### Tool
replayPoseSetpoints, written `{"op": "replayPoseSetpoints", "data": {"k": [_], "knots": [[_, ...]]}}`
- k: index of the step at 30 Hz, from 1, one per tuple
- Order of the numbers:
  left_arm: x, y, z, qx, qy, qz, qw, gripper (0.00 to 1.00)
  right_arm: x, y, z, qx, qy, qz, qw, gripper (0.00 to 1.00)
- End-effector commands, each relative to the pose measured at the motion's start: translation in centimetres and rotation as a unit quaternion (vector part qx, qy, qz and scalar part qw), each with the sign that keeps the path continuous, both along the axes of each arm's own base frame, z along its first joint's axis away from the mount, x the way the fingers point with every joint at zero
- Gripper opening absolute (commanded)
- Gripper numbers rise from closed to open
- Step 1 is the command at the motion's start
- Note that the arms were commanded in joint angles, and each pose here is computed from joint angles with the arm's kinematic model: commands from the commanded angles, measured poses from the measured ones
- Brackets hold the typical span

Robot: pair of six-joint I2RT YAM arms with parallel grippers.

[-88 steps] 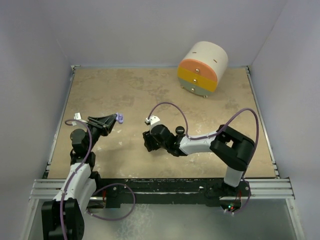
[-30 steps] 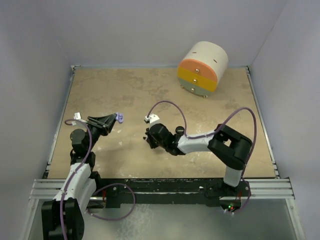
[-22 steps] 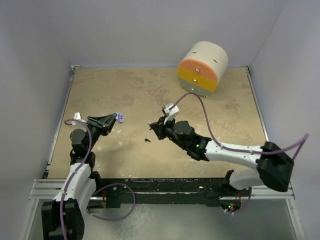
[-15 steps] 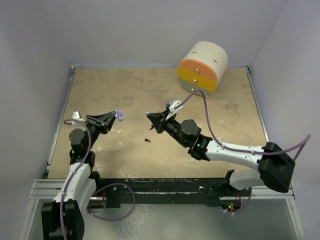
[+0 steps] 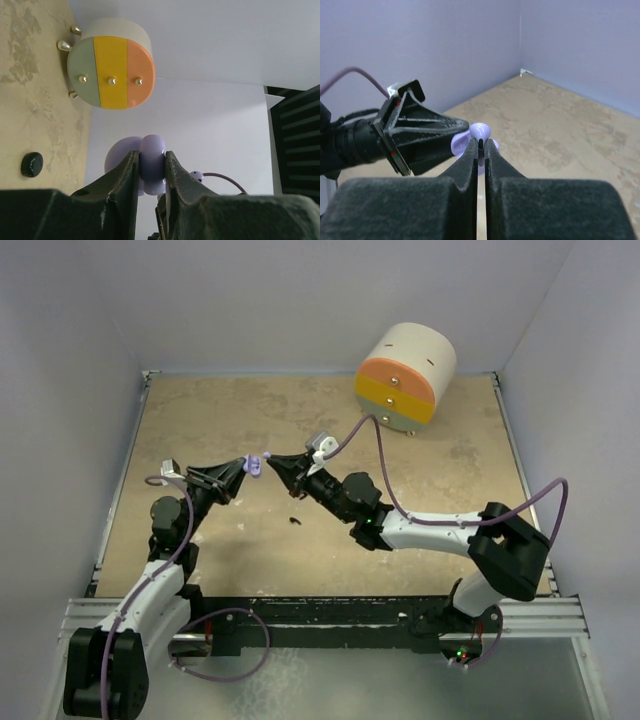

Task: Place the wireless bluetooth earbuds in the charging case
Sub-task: Pick up the earbud from the center of the board, then place the earbud in the charging case.

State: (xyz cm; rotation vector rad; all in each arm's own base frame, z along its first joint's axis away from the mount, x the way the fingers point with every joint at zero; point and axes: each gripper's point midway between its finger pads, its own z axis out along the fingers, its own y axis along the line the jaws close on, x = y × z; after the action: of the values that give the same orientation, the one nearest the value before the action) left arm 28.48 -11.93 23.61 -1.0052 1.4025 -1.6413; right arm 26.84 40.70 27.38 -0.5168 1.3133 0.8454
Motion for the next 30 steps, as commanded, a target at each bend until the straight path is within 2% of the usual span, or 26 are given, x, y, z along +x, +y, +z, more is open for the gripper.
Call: {"op": "replayPoseSetpoints", "data": {"k": [1, 7, 13, 30], "knots": [[0.2, 0.4, 3.3, -0.036, -0.047, 0.014, 0.998, 0.00, -0.2, 0.7, 5.9, 0.063, -0.074, 0.013, 0.995, 0.00], [0.3, 0.5, 3.3, -0.036, -0.046, 0.018, 0.998, 0.00, -0.2, 1.8, 4.4, 0.053, -0.077, 0.029, 0.995, 0.00], [0.3, 0.2, 3.8, -0.032, -0.050, 0.011, 0.998, 0.00, 0.1, 2.7, 5.4, 0.064, -0.092, 0.035, 0.993, 0.00], [-0.4, -0.7, 4.4, -0.024, -0.060, -0.016, 0.998, 0.00, 1.1, 3.6, 3.3, 0.037, -0.097, 0.039, 0.994, 0.00]]}}
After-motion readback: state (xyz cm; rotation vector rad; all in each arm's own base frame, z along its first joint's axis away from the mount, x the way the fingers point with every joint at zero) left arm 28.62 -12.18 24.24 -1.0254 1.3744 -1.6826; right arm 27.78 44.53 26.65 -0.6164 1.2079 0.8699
